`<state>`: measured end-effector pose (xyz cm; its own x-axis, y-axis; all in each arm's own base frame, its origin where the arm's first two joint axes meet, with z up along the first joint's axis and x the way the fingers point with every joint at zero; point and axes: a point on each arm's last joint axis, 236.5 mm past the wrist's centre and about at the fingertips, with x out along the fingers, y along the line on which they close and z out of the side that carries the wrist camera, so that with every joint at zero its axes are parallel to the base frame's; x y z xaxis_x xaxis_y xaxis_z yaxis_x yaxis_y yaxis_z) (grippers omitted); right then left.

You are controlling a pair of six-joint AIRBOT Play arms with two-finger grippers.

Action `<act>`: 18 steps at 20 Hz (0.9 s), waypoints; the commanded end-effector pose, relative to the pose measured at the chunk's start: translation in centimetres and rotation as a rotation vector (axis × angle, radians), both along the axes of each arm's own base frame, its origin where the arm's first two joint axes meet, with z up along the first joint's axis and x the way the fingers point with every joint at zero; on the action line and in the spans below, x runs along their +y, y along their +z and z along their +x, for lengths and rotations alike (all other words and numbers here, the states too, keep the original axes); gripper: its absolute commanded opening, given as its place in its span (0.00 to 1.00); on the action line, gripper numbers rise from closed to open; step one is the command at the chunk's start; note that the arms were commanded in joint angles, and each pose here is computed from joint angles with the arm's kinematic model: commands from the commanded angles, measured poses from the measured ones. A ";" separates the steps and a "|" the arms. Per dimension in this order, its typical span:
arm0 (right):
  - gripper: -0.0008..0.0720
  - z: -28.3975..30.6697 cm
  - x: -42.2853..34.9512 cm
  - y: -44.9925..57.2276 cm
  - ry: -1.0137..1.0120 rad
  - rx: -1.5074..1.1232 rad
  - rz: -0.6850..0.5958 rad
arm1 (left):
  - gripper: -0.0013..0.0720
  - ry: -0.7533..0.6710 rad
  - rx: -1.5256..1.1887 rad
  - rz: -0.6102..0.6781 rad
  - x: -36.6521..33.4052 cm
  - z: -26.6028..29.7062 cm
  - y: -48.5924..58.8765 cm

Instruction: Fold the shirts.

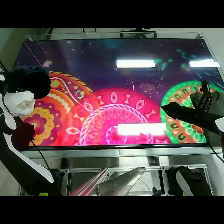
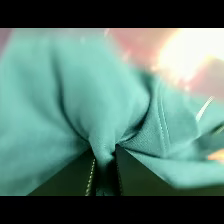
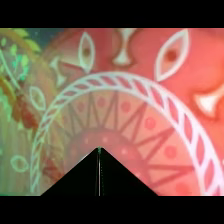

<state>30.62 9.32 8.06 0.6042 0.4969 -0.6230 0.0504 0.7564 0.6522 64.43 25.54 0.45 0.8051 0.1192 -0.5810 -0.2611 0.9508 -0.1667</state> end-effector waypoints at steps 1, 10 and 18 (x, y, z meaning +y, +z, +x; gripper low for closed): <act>0.03 0.1 0.8 -1.2 0.013 0.065 0.053 | 0.06 -0.024 -0.106 0.038 -2.5 -0.3 8.5; 0.03 0.7 0.8 -1.4 0.031 0.042 0.043 | 0.06 -0.665 -0.086 -0.348 -29.7 -11.0 24.7; 0.50 -2.4 2.6 -2.2 0.192 0.101 0.034 | 0.49 -1.028 0.288 -0.537 -50.8 -22.0 15.9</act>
<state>29.56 11.19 6.17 0.4873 0.5881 -0.6455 0.0032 0.7380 0.6748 46.51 -19.44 18.94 0.3644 -0.7718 -0.5211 0.4758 0.6353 -0.6083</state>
